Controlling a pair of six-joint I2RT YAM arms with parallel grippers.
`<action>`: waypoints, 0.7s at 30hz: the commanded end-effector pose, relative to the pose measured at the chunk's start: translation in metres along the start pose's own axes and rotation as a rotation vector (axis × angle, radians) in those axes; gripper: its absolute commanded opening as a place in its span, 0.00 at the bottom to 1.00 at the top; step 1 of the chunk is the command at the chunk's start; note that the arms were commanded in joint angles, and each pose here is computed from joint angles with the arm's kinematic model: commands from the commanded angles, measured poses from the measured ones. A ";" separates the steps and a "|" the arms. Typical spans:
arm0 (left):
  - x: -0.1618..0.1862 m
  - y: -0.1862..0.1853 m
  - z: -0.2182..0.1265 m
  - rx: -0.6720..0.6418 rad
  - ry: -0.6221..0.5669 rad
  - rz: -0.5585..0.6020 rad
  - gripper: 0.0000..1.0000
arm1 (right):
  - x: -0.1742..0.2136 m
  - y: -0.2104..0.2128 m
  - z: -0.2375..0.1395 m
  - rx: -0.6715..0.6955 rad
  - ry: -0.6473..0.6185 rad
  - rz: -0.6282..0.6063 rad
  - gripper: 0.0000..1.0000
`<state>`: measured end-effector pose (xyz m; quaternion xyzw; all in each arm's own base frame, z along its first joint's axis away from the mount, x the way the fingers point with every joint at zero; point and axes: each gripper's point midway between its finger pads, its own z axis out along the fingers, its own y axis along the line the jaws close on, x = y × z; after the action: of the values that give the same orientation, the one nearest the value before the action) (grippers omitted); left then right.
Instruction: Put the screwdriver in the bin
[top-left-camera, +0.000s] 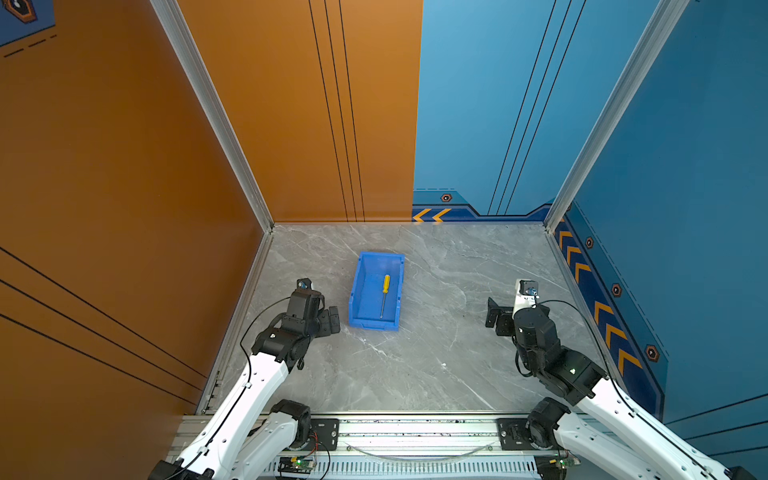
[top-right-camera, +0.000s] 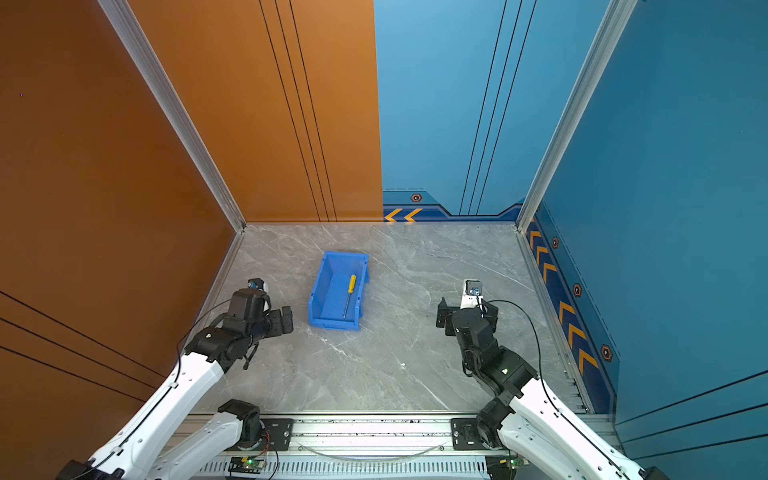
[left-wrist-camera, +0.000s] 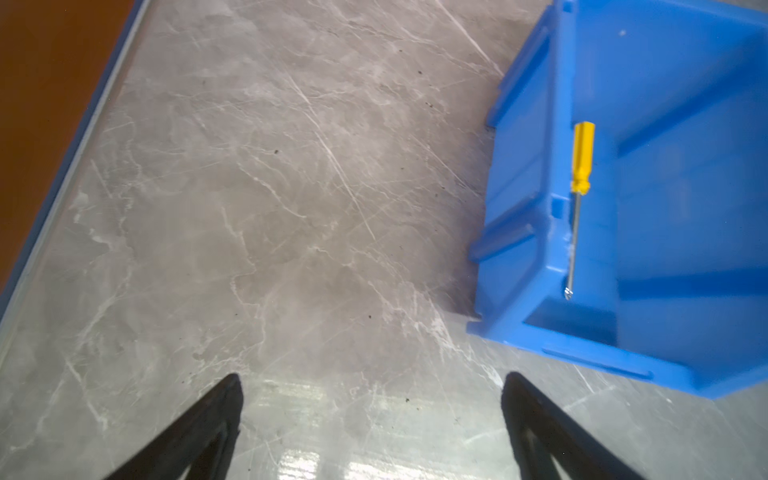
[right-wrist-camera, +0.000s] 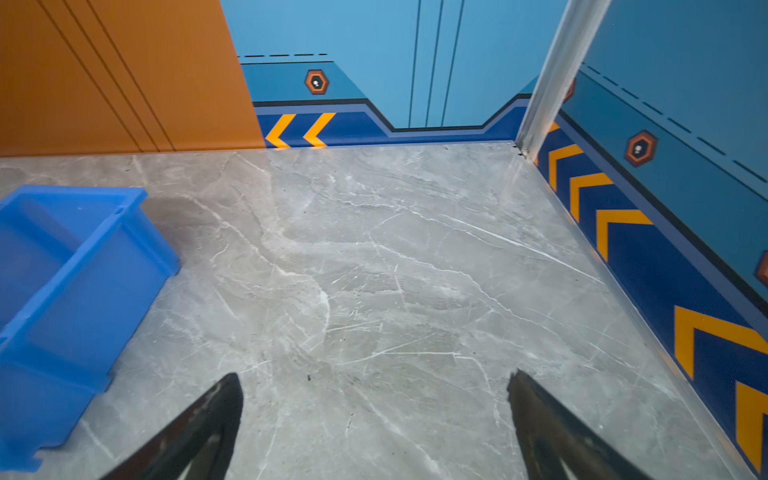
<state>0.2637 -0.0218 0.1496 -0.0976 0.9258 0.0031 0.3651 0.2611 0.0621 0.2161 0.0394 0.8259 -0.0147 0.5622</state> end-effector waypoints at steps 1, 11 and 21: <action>-0.011 0.016 0.010 -0.071 -0.059 -0.025 0.98 | 0.008 -0.025 0.005 0.090 -0.045 0.033 1.00; -0.026 0.017 0.045 -0.089 -0.283 0.176 0.98 | 0.021 -0.051 0.046 0.093 -0.172 0.033 1.00; -0.034 0.021 0.097 -0.110 -0.309 0.181 0.98 | 0.045 -0.049 0.119 0.072 -0.061 -0.099 1.00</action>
<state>0.3230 0.0117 0.0797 -0.0335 0.8852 0.0999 0.4532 0.3261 0.0006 0.1055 0.0332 0.8430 -0.0892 0.5294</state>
